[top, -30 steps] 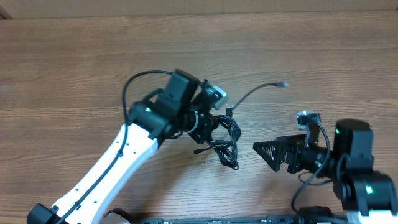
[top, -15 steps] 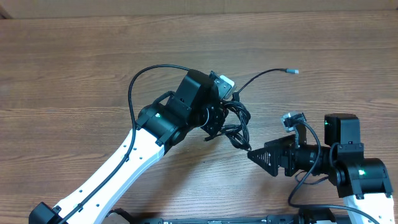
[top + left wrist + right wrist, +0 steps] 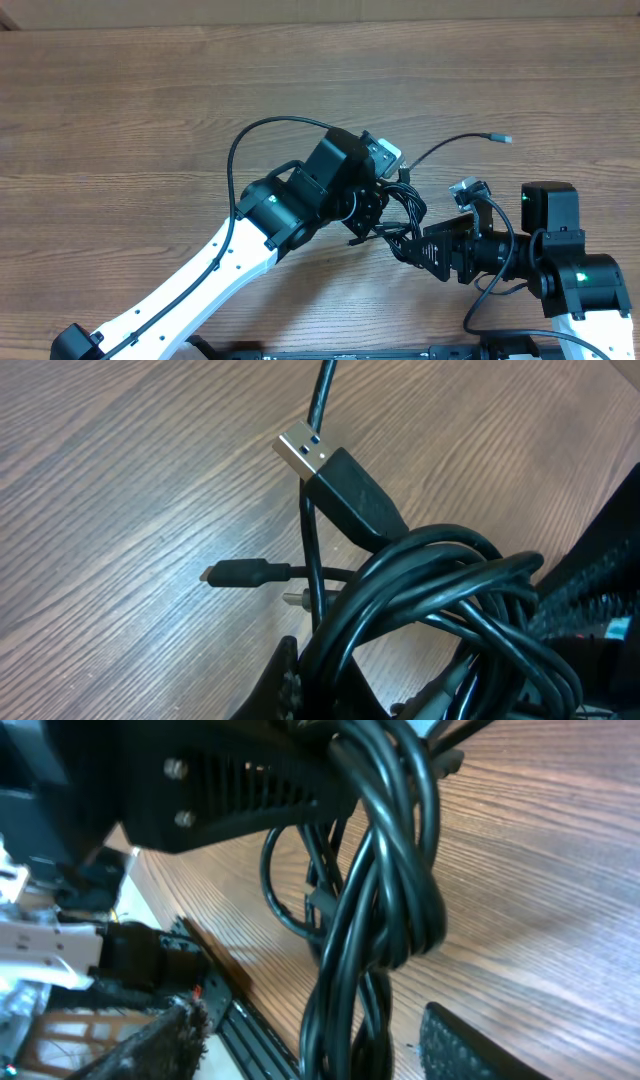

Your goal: Untangle cables

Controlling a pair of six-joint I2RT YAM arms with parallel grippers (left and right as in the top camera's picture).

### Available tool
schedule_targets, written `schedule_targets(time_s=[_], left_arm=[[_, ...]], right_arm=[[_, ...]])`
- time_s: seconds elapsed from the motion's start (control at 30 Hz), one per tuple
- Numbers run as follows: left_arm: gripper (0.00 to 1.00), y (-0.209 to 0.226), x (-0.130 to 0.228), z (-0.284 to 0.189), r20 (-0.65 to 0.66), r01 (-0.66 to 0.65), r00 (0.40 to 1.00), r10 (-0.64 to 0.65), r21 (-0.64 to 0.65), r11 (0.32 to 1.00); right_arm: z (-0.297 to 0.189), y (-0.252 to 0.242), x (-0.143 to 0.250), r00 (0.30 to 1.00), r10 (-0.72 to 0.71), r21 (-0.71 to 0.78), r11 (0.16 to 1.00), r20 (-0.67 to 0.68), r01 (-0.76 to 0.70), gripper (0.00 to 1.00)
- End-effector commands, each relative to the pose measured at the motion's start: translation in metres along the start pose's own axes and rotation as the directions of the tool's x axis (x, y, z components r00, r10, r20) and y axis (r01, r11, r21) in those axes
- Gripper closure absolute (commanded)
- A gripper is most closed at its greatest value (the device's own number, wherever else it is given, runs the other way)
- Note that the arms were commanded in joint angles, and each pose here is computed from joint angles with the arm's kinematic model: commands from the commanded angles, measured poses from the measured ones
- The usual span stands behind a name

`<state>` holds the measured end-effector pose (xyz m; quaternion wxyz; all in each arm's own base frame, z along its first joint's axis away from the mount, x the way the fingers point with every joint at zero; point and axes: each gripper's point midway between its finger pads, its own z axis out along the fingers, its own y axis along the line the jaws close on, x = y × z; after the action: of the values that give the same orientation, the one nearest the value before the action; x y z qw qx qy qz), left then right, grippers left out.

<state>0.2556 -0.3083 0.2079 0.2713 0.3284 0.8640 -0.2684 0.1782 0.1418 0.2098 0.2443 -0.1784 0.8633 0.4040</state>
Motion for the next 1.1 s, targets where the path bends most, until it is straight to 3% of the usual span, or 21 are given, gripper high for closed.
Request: schedule_targets(time_s=[0.0, 0.27, 0.73, 0.9, 1.07], left_arm=[[0.96, -0.012, -0.015, -0.013, 0.051, -0.01, 0.999, 0.008, 0.033, 0.999], [0.96, -0.018, -0.019, -0.014, 0.066, -0.007, 0.998, 0.003, 0.064, 0.998], [0.96, -0.011, -0.026, -0.014, 0.094, 0.017, 0.995, -0.019, 0.03, 0.999], [0.96, 0.02, -0.031, -0.017, 0.166, 0.298, 0.946, -0.278, -0.11, 0.948], [0.96, 0.032, -0.033, -0.02, 0.22, 0.437, 0.889, -0.402, -0.142, 0.888]], right_arm=[[-0.004, 0.003, -0.006, 0.999, -0.035, 0.01, 0.999, 0.014, 0.035, 0.51], [-0.004, 0.003, -0.005, 0.999, -0.031, 0.01, 0.999, 0.011, 0.031, 0.9], [-0.003, 0.004, -0.002, 1.0, -0.019, 0.007, 1.0, -0.001, 0.019, 0.96], [-0.003, 0.006, 0.001, 1.0, -0.006, -0.006, 1.0, -0.012, 0.006, 0.96], [-0.004, 0.013, 0.001, 1.0, -0.018, -0.046, 0.999, -0.007, 0.018, 0.96]])
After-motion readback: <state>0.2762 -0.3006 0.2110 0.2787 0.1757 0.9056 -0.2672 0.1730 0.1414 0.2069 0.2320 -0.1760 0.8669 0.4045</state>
